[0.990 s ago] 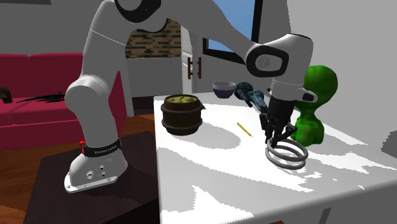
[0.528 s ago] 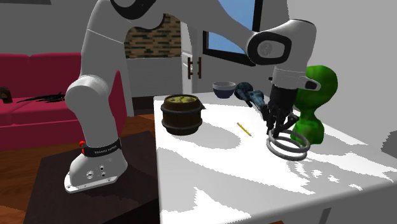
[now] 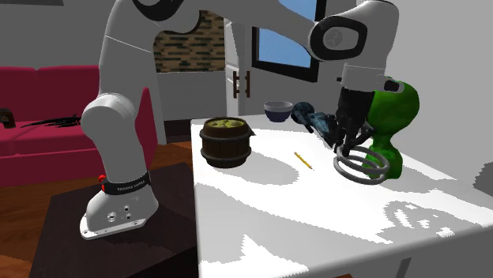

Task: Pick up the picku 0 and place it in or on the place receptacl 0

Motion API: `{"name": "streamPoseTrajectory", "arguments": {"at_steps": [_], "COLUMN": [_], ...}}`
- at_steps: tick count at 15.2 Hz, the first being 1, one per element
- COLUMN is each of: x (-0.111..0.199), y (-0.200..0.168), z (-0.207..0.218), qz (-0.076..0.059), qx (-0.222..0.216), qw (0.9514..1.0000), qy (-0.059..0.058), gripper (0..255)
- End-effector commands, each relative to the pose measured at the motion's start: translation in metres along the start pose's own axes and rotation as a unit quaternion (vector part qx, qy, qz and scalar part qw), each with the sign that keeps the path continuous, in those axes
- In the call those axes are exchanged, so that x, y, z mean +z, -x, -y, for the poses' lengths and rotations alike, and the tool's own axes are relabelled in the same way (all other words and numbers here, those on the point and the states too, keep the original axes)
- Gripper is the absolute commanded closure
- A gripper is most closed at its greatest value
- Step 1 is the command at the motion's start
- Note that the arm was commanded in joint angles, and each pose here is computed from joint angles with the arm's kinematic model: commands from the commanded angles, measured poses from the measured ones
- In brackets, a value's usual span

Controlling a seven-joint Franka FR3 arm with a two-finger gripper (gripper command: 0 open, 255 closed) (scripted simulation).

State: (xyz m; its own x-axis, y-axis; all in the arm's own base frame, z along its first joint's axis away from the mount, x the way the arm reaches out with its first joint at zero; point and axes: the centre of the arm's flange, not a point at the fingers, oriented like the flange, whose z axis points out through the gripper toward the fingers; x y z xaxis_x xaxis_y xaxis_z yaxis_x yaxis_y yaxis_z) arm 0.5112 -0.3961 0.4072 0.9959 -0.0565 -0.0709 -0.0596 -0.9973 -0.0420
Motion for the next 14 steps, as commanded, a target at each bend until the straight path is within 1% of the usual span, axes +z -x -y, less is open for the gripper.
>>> {"name": "streamPoseTrajectory", "arguments": {"at_steps": [1,14], "x": [-0.009,-0.078], "y": [0.002,0.006], "z": [0.001,0.004], "qz": [0.0,0.0], "qx": [0.0,0.0], "qw": [1.0,1.0], "qy": [0.0,0.0], "gripper": [255,255]}}
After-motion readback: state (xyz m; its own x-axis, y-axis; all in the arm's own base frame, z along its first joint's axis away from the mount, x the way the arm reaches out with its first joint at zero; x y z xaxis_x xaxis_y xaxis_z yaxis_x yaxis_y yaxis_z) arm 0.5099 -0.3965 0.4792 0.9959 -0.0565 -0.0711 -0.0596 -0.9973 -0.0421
